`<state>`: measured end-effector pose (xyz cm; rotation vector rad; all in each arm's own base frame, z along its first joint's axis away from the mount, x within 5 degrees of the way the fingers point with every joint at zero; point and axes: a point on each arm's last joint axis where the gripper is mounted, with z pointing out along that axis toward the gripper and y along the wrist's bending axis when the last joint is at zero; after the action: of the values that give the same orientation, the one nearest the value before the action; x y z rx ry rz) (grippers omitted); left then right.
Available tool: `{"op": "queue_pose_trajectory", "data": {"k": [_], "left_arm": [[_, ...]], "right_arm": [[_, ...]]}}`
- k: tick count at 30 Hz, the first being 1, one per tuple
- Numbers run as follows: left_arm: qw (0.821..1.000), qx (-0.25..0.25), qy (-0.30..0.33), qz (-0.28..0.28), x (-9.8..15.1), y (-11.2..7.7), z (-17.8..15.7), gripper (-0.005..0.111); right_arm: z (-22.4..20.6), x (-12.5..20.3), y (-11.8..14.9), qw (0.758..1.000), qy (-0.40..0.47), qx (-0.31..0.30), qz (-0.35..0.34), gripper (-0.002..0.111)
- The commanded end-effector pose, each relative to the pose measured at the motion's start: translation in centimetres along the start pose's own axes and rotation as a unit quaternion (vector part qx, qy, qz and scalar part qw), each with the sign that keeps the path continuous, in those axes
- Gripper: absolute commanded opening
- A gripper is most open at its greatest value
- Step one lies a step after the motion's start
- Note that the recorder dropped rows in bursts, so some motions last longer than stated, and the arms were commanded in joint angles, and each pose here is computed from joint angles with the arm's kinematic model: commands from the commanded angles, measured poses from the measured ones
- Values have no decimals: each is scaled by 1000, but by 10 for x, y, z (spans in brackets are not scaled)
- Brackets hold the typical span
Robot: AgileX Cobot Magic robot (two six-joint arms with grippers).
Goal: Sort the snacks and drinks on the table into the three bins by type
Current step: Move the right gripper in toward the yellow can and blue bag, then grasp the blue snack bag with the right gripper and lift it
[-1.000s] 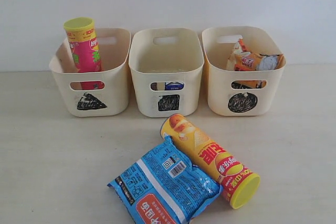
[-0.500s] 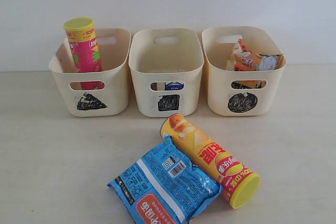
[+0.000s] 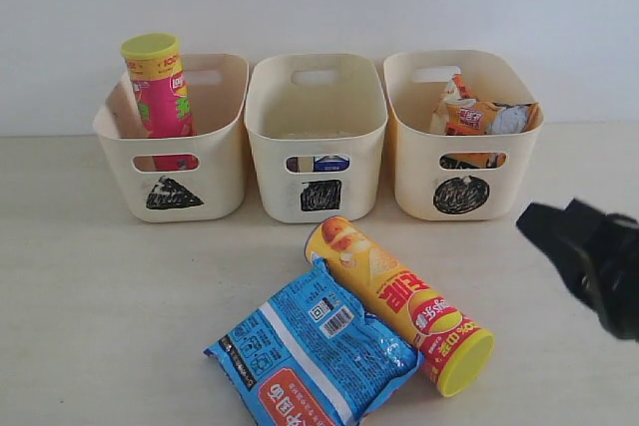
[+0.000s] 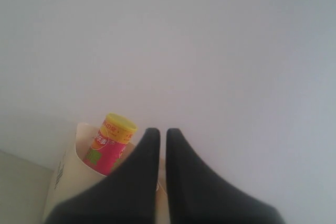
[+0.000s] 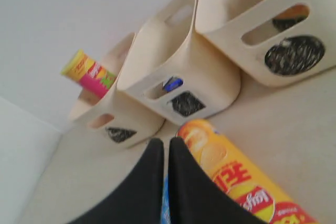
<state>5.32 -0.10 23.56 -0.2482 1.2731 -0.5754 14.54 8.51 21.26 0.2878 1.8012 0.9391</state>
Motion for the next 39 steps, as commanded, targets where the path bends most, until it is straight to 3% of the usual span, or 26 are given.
{"op": "queue_pose_trajectory", "data": {"k": [1, 8, 11, 17, 20, 25, 31, 39], "left_arm": [[1000, -2, 0, -7, 1, 1, 0, 4], [1000, -2, 1, -7, 1, 1, 0, 4], [1000, -2, 1, -7, 1, 1, 0, 4], [1000, -2, 2, -7, 1, 1, 0, 4], [1000, -2, 2, -7, 1, 1, 0, 4], [1000, -2, 2, -7, 1, 1, 0, 4], [1000, -2, 2, -7, 1, 1, 0, 4], [1000, -1, 3, -9, 2, 1, 0, 4]], "right_arm": [[-8, 22, 3, 998, 52, -30, -11, 0], [-1, 56, -5, 988, 156, 13, 2, 4], [7, 73, -9, 982, 184, 26, 16, 20], [28, 96, -12, 977, 198, 35, 69, 65], [43, 106, -10, 973, 208, 42, 93, 78], [69, 124, -2, 963, 248, 28, 98, 80], [84, 140, -11, 956, 264, 62, 108, 80], [94, 140, -12, 961, 246, 62, 107, 80]]}}
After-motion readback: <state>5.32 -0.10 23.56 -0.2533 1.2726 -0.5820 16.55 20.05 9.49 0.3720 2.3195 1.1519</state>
